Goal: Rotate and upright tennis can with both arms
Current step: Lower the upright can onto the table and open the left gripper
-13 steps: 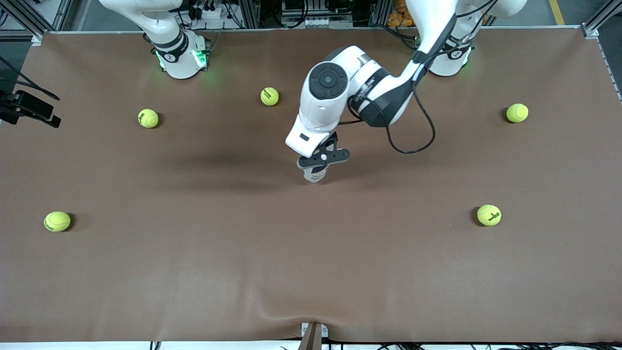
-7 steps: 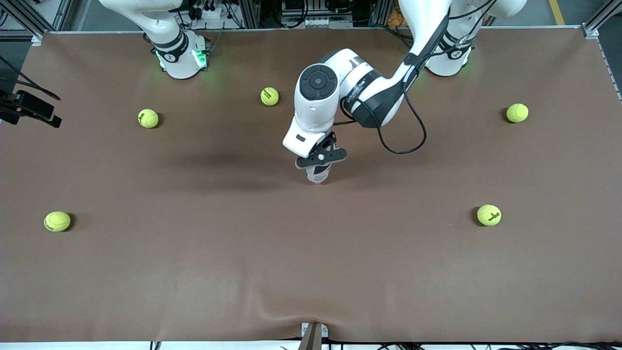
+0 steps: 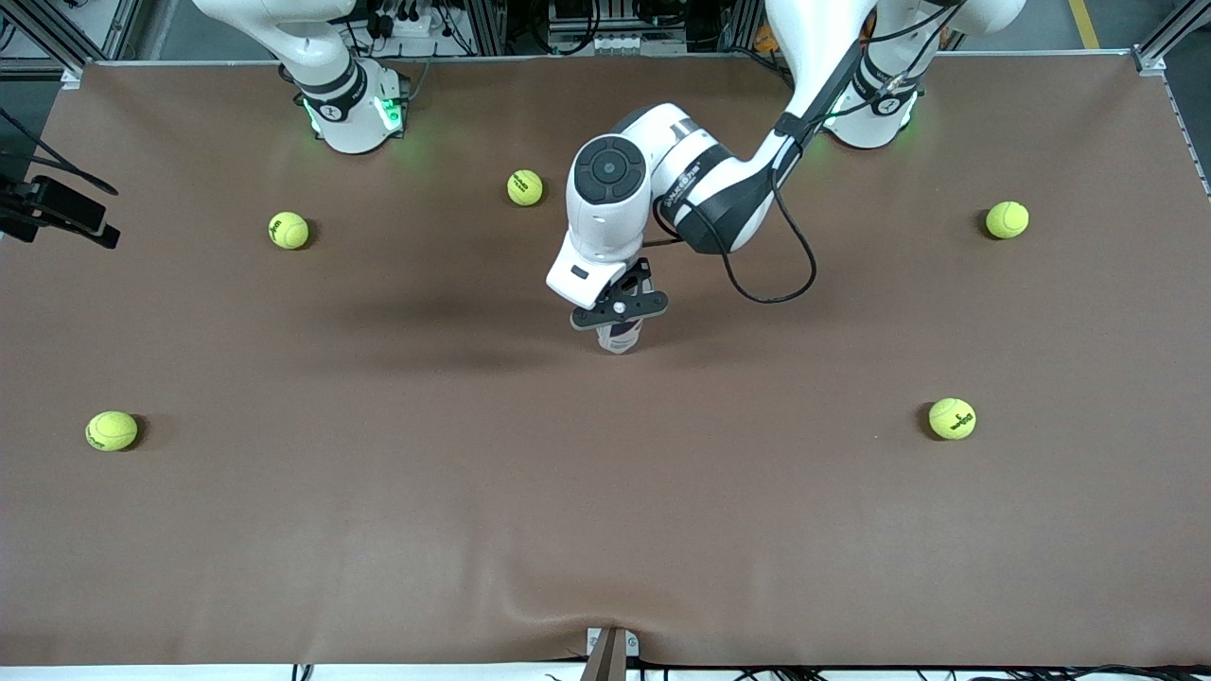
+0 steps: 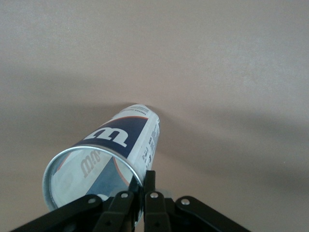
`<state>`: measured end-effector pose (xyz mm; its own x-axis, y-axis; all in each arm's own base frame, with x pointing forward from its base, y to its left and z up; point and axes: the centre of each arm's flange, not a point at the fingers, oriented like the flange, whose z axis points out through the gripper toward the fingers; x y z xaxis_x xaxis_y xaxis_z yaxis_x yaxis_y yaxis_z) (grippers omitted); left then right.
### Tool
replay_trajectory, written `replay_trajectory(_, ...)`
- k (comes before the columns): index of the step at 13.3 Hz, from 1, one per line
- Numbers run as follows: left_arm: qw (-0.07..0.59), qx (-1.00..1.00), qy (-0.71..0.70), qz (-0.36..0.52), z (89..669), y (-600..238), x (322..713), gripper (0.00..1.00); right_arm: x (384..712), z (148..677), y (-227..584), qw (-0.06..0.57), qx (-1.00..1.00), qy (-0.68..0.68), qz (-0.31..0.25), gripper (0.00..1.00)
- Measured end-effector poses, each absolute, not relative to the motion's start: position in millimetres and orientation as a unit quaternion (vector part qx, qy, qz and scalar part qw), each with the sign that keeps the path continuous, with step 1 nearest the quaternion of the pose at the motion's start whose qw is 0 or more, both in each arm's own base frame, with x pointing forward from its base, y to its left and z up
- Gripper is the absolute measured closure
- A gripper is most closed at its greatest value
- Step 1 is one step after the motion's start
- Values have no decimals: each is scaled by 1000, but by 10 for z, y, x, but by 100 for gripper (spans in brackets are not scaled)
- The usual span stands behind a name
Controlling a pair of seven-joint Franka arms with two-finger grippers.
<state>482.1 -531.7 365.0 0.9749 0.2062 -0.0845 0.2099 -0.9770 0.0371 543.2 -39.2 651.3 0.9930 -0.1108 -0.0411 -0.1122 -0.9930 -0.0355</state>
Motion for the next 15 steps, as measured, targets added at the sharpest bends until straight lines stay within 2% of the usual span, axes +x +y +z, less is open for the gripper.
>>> replay_trajectory(9, 22, 994, 103, -41, 3607, -5341, 4805, 95, 5430, 6545, -416, 19, -998, 57, 16, 0)
replay_trajectory(11, 23, 994, 103, -41, 3604, -5346, 4803, 92, 5430, 6544, -410, 17, -998, 56, 16, 0)
replay_trajectory(13, 22, 994, 103, -41, 3591, -5348, 4802, 78, 5430, 6543, -396, 16, -998, 55, 17, 0)
replay_trajectory(14, 22, 994, 102, -41, 3590, -5349, 4801, 78, 5430, 6543, -392, 16, -998, 53, 17, 0)
replay_trajectory(15, 23, 994, 102, -41, 3591, -5355, 4795, 72, 5429, 6543, -390, 16, -999, 47, 17, 0)
